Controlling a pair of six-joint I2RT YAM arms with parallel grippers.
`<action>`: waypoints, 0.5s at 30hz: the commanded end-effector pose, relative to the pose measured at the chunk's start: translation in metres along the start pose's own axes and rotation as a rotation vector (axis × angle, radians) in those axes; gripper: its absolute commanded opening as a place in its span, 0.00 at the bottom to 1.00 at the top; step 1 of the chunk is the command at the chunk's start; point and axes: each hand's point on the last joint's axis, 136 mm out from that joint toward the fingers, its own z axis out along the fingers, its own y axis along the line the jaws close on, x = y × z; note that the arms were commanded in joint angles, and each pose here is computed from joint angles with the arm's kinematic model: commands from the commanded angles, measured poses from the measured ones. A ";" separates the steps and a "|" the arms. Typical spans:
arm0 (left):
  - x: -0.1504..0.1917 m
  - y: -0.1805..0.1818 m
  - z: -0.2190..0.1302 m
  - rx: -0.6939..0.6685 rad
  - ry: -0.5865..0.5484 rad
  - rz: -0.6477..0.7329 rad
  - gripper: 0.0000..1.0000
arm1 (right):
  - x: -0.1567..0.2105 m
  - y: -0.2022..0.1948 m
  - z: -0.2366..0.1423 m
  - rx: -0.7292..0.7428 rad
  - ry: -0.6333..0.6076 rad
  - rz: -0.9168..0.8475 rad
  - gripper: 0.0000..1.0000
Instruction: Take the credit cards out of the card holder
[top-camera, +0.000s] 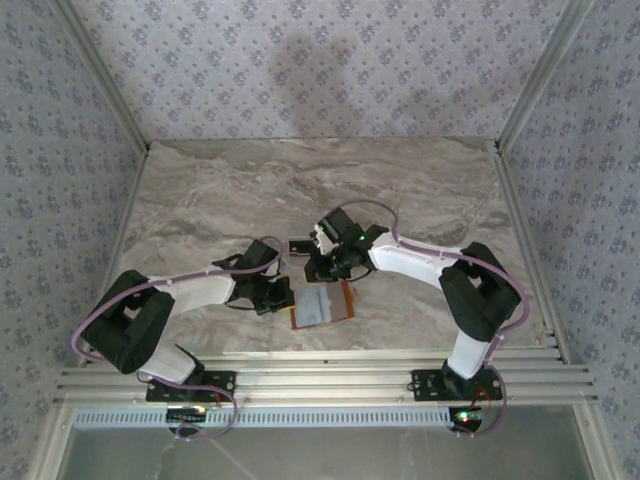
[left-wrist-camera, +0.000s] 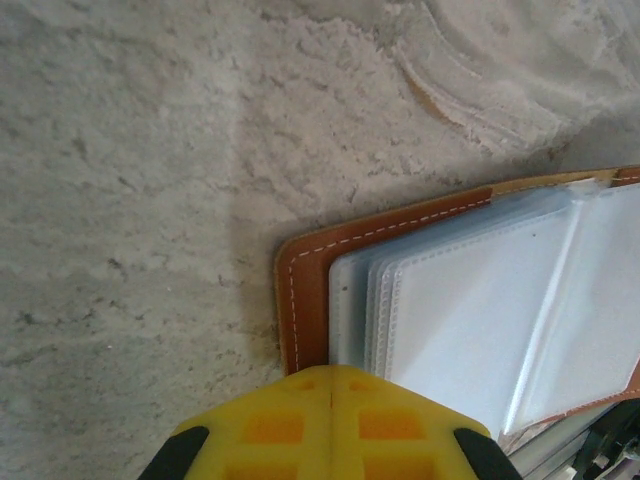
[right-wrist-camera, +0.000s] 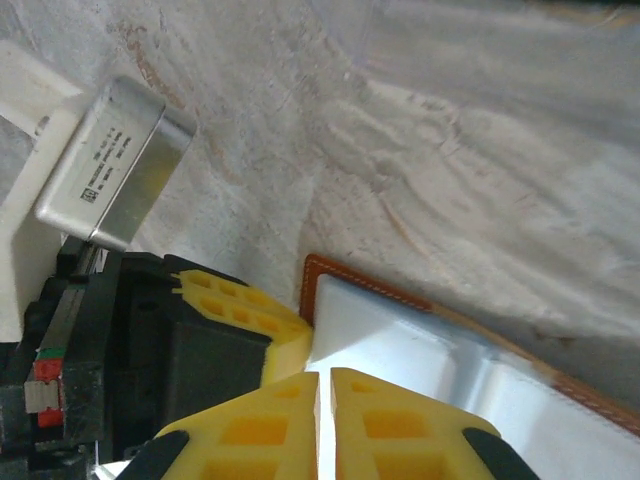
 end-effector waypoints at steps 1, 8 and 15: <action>0.003 0.005 0.003 -0.028 0.017 0.005 0.00 | 0.015 -0.001 0.017 -0.009 0.046 0.072 0.12; 0.004 0.004 0.004 -0.021 0.020 0.002 0.00 | 0.032 0.003 0.041 -0.004 0.100 0.081 0.10; 0.004 0.002 0.001 -0.020 0.021 0.007 0.00 | 0.042 0.009 0.058 -0.022 0.140 0.087 0.10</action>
